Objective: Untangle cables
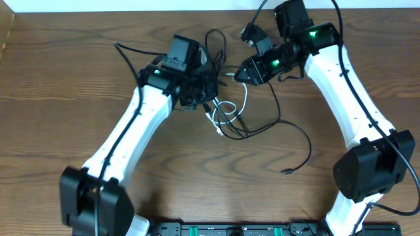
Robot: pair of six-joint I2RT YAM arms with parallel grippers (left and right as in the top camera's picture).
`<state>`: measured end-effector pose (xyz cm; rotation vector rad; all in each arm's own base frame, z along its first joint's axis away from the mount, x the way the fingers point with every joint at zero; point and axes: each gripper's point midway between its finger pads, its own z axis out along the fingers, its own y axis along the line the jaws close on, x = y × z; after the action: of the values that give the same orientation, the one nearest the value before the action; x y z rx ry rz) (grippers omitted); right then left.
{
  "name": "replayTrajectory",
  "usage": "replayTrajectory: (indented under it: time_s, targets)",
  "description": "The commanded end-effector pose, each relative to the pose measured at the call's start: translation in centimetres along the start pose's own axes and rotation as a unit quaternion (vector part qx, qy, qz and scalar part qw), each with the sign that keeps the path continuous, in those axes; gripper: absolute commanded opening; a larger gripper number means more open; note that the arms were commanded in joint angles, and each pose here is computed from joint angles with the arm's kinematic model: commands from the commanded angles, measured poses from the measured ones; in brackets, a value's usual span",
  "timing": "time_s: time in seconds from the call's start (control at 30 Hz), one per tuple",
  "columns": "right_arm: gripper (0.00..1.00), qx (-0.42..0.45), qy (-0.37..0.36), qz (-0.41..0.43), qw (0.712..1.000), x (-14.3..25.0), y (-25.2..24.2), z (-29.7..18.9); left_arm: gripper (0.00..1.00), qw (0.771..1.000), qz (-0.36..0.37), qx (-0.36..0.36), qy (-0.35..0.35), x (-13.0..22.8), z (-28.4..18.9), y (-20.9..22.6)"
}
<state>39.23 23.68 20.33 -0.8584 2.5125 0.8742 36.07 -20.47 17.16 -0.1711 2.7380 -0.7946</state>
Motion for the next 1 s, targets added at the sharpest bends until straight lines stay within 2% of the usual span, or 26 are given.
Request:
replayTrajectory:
  time_s: [0.0, 0.3, 0.6, 0.7, 0.77, 0.8, 0.83, 0.97]
  targets:
    - [0.43, -0.03, 0.0, -0.015, 0.999, 0.0, 1.8, 0.4, 0.08, 0.999, 0.022, 0.025, -0.024, -0.7, -2.0, -1.6]
    - [0.44, -0.06, 0.002, -0.062, 0.996, -0.3, 3.1, 2.3, 0.07, 0.998, 0.025, 0.05, -0.013, -0.3, -2.3, -2.4]
    - [0.43, -0.072, 0.011, -0.111, 0.991, 0.2, 2.3, 4.2, 0.07, 0.991, 0.009, 0.13, 0.022, -0.1, -3.5, -3.7]
    - [0.34, -0.066, 0.003, -0.121, 0.99, -0.4, 1.8, 5.0, 0.07, 0.988, 0.01, 0.153, 0.036, 0.4, -3.8, -4.4]
    - [0.22, -0.055, 0.003, -0.125, 0.991, -0.5, 1.2, 5.6, 0.08, 0.985, 0.01, 0.166, 0.045, 0.7, -4.0, -4.8]
    - [0.1, -0.049, 0.003, -0.126, 0.991, -0.6, 0.9, 5.8, 0.08, 0.984, 0.012, 0.171, 0.048, 0.8, -4.1, -5.0]
    - [0.03, -0.048, 0.002, -0.124, 0.991, -0.7, 0.8, 5.8, 0.08, 0.983, 0.014, 0.177, 0.052, 0.9, -4.1, -5.2]
    - [0.01, -0.022, -0.023, -0.066, 0.997, -2.0, -0.9, 5.3, 0.08, 0.98, 0.02, 0.19, 0.064, 1.5, -4.3, -5.5]
